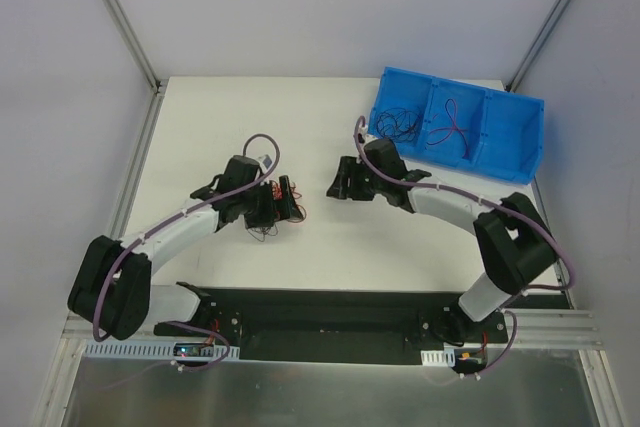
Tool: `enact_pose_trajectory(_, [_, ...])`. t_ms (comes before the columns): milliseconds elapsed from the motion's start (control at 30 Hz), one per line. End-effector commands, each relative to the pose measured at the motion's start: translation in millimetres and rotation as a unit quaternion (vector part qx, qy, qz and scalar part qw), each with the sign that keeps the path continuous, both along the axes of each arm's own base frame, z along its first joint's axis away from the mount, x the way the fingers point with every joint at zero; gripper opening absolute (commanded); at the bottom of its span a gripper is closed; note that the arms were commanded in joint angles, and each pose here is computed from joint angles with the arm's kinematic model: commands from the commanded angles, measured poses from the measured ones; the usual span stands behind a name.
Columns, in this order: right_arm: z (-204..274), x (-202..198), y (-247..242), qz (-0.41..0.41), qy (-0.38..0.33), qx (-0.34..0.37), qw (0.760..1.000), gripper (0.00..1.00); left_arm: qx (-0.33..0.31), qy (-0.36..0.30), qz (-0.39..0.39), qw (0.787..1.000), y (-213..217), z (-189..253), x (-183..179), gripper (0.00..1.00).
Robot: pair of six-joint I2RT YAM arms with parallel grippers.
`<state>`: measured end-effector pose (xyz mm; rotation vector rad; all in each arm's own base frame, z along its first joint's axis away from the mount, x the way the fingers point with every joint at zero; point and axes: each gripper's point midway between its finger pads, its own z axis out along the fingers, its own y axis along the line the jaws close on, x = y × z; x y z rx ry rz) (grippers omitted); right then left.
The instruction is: Untangle the cables
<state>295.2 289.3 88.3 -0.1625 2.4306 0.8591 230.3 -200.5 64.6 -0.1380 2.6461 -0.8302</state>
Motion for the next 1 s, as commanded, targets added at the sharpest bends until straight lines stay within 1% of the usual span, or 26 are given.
enact_pose_trajectory(0, [38, 22, 55, 0.033, -0.035, 0.057, 0.997, 0.57, -0.021, -0.046, 0.008, 0.999, -1, 49, 20, 0.97])
enact_pose_trajectory(100, [36, 30, 77, 0.028, -0.006, 0.081, 0.996, 0.57, -0.025, -0.056, 0.032, 0.998, 11, 65, 33, 0.95])
enact_pose_trajectory(133, [34, 32, 86, 0.027, 0.004, 0.094, 0.995, 0.57, -0.021, -0.059, 0.047, 0.997, 19, 68, 39, 0.91])
enact_pose_trajectory(200, [33, 36, 99, 0.018, 0.025, 0.116, 0.993, 0.54, -0.006, -0.065, 0.074, 0.995, 36, 66, 52, 0.76])
enact_pose_trajectory(233, [31, 39, 105, 0.010, 0.036, 0.123, 0.992, 0.54, -0.002, -0.062, 0.090, 0.994, 46, 65, 59, 0.73])
enact_pose_trajectory(300, [30, 40, 117, 0.011, 0.046, 0.132, 0.990, 0.54, -0.001, -0.048, 0.098, 0.994, 54, 60, 72, 0.74])
enact_pose_trajectory(367, [28, 41, 126, 0.013, 0.052, 0.132, 0.990, 0.52, 0.012, -0.032, 0.088, 0.996, 55, 52, 82, 0.82])
enact_pose_trajectory(467, [15, 39, 132, 0.012, 0.067, 0.116, 0.991, 0.50, 0.015, -0.002, 0.073, 0.997, 49, 40, 88, 0.89])
enact_pose_trajectory(533, [9, 40, 133, 0.009, 0.065, 0.104, 0.992, 0.47, 0.031, 0.018, 0.074, 0.997, 50, 23, 88, 0.91])
enact_pose_trajectory(667, [-1, 39, 138, 0.019, 0.072, 0.093, 0.993, 0.41, 0.056, 0.047, 0.081, 0.994, 51, -1, 83, 0.91])
enact_pose_trajectory(733, [-6, 39, 139, 0.019, 0.071, 0.084, 0.994, 0.38, 0.063, 0.058, 0.082, 0.993, 52, -9, 81, 0.89])
enact_pose_trajectory(800, [-9, 41, 137, 0.013, 0.066, 0.075, 0.995, 0.33, 0.064, 0.064, 0.077, 0.993, 49, -14, 80, 0.85])
enact_pose_trajectory(933, [-11, 50, 129, 0.004, 0.040, 0.049, 0.998, 0.24, 0.072, 0.072, 0.076, 0.992, 49, -22, 78, 0.83])
enact_pose_trajectory(967, [-11, 50, 128, 0.005, 0.038, 0.043, 0.998, 0.17, 0.074, 0.074, 0.077, 0.992, 50, -23, 77, 0.83])
